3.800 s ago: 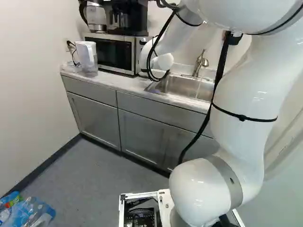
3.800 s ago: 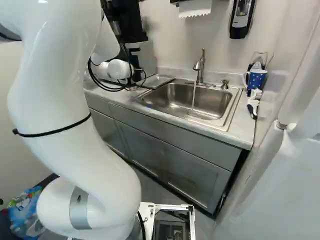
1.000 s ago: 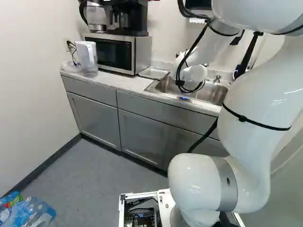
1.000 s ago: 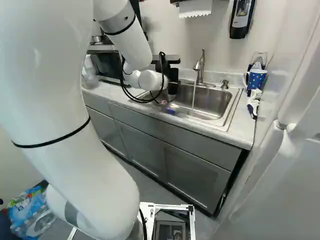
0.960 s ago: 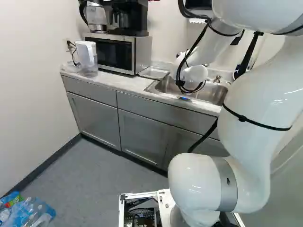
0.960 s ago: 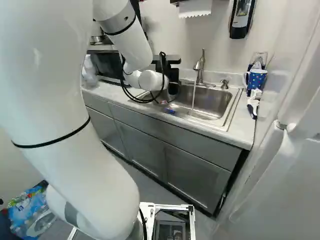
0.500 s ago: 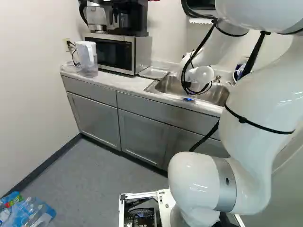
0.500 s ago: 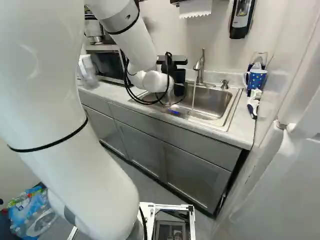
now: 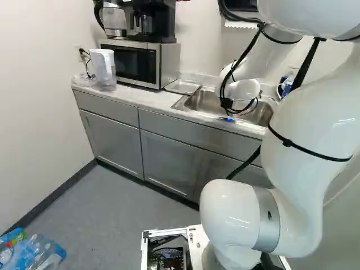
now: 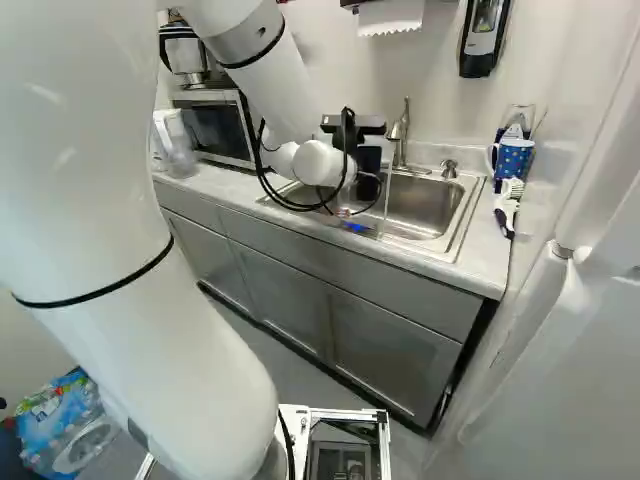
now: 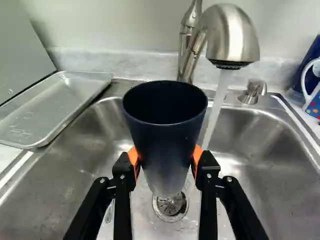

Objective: Rinse the cup and place it in the tray

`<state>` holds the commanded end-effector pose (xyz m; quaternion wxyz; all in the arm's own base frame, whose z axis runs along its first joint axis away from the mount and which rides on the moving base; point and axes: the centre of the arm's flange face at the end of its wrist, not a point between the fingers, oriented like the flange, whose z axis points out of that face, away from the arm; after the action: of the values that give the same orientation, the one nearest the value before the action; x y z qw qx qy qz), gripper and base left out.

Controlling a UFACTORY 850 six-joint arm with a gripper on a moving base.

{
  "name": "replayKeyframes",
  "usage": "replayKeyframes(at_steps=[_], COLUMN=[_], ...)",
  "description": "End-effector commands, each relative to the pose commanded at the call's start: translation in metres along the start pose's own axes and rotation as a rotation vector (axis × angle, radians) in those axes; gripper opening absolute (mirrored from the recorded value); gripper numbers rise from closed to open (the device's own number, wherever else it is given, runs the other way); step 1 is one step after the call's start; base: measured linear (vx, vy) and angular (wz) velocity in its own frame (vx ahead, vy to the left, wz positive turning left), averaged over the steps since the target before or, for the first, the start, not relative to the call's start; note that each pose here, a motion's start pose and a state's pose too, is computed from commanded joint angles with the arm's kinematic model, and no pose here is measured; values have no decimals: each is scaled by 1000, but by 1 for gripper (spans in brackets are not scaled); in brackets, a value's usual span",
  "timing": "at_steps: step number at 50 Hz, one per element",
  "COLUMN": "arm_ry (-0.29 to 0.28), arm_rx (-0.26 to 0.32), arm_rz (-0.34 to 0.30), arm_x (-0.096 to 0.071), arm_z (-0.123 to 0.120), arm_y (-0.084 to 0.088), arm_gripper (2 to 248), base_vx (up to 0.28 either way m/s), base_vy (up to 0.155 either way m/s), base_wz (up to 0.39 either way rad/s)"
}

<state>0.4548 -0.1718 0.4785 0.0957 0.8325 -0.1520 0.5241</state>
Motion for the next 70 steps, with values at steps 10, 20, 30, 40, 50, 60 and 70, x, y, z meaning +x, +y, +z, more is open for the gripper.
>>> replayKeyframes(at_steps=[10, 20, 30, 40, 50, 60, 70], arm_ry=[-46, -92, -103, -102, -101, -101, -101], arm_rx=[-18, -32, -46, -57, -64, -64, -64], arm_rz=[9, 17, 25, 31, 35, 35, 35], arm_x=[-4, -6, -5, -3, -1, -1, -1], arm_z=[0, 4, 8, 14, 18, 18, 18], arm_y=[10, 18, 26, 32, 37, 37, 37], arm_gripper=[121, 121, 121, 121, 121, 121, 121], base_vx=[0, 0, 0, 0, 0, 0, 0], base_vy=[0, 0, 0, 0, 0, 0, 0], base_wz=[0, 0, 0, 0, 0, 0, 0])
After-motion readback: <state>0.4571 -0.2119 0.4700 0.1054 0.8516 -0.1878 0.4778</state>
